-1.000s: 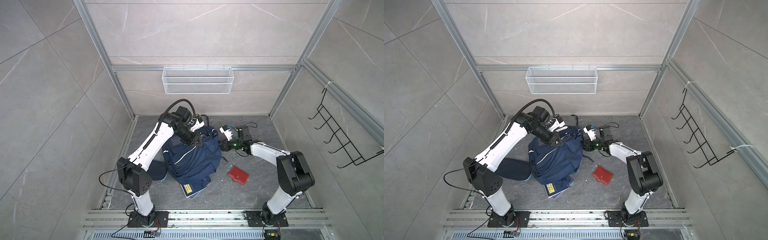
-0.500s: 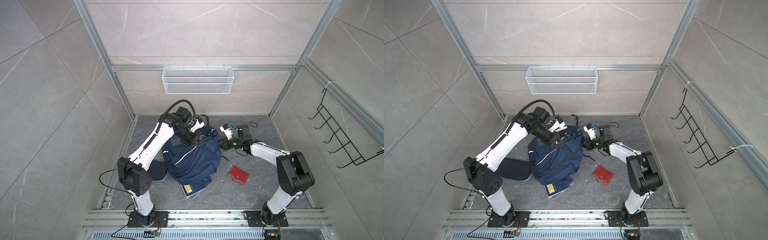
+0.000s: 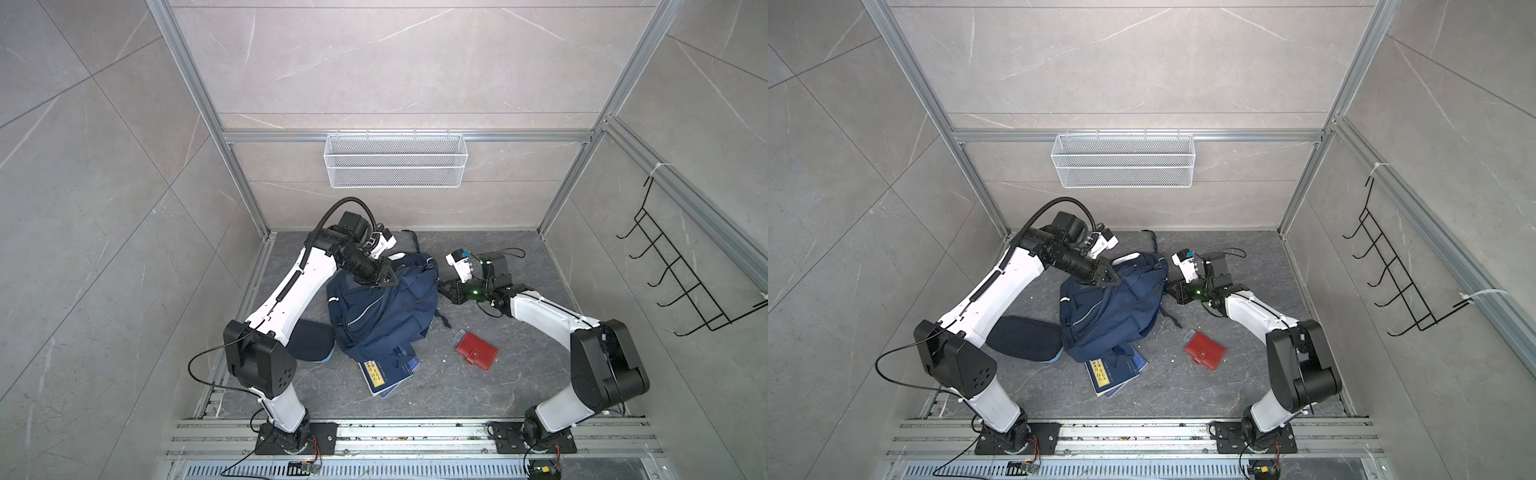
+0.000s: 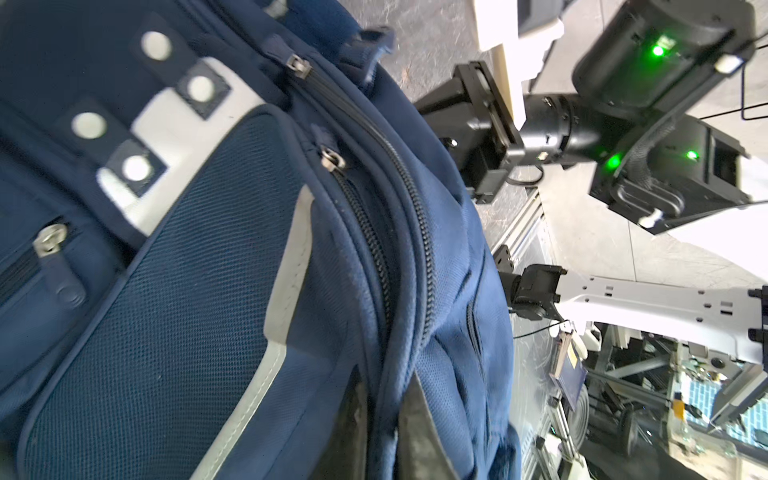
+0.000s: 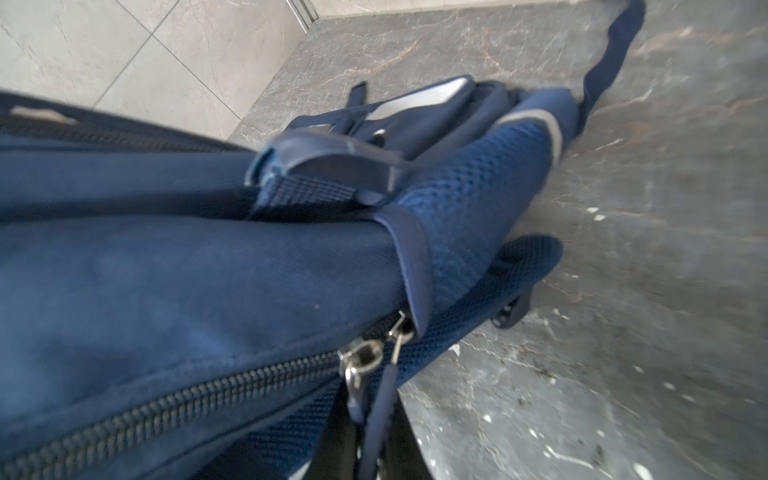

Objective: Pack books, pencil case, and school supplies into a backpack
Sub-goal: Unzip the student bag at the top-center of the table.

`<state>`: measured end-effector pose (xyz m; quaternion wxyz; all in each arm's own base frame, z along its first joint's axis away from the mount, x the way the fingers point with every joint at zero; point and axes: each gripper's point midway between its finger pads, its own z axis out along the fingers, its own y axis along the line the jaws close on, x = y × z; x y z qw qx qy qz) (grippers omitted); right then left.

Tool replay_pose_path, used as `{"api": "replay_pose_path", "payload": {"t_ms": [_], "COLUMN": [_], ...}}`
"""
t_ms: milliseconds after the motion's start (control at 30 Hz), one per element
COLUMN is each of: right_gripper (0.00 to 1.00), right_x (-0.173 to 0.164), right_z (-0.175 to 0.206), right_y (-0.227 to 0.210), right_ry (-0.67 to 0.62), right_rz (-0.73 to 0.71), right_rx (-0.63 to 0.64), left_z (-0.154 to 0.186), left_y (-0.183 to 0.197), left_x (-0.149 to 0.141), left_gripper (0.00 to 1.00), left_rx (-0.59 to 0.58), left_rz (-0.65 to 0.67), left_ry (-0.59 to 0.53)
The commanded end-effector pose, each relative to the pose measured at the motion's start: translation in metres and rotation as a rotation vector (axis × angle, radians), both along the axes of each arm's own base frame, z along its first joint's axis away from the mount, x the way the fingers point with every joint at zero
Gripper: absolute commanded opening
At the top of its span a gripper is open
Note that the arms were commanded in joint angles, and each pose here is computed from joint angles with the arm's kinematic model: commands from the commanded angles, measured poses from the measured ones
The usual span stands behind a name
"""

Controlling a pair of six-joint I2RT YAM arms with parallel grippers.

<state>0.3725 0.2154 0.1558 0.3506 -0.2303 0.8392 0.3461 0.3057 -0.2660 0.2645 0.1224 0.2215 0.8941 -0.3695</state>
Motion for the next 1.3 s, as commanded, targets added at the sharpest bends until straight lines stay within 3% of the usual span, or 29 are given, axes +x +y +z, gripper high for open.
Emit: {"api": "replay_pose_path", "payload": {"t_ms": [0,233,433,600,733,933,1100,1267], "right_gripper": [0.00,0.00,0.00,0.01,0.00,0.00,0.00,0.00], "right_x": [-0.019,-0.031,-0.039,-0.061,-0.075,-0.100,-0.113,-0.115], "right_z": [0.020,0.050,0.051,0.016,0.010,0.006,0.026,0.034], "right_y": [-0.004,-0.002,0.008,0.016,0.015,0.012,0.018,0.023], "right_ry": [-0.031,-0.057,-0.033,0.046,0.068,0.067,0.014,0.000], "right_rz": [0.052,0.103,0.118,0.130,0.140,0.190,0.235,0.229], "right_rx": [-0.046,-0.091,-0.053,-0.063,-0.051,-0.161,-0.248,-0.281], "left_z": [0.024,-0.008,-0.019,-0.019,-0.015,-0.020,-0.027,-0.039], "left_y": [0.004,-0.003,-0.015,-0.021,-0.023,-0.021,-0.021,-0.035], "left_x": [0.022,0.016,0.023,0.029,0.030,0.047,0.067,0.073], "left_gripper": [0.00,0.00,0.00,0.00,0.00,0.00,0.00,0.00], "left_rx": [-0.031,0.027,-0.020,-0.051,-0.065,-0.016,0.041,0.019], "left_rz": [0.043,-0.015,0.013,0.027,0.023,0.071,0.128,0.129], "left_ry": [-0.153,-0.148,-0.145,-0.157,-0.161,-0.185,-0.216,-0.212]}}
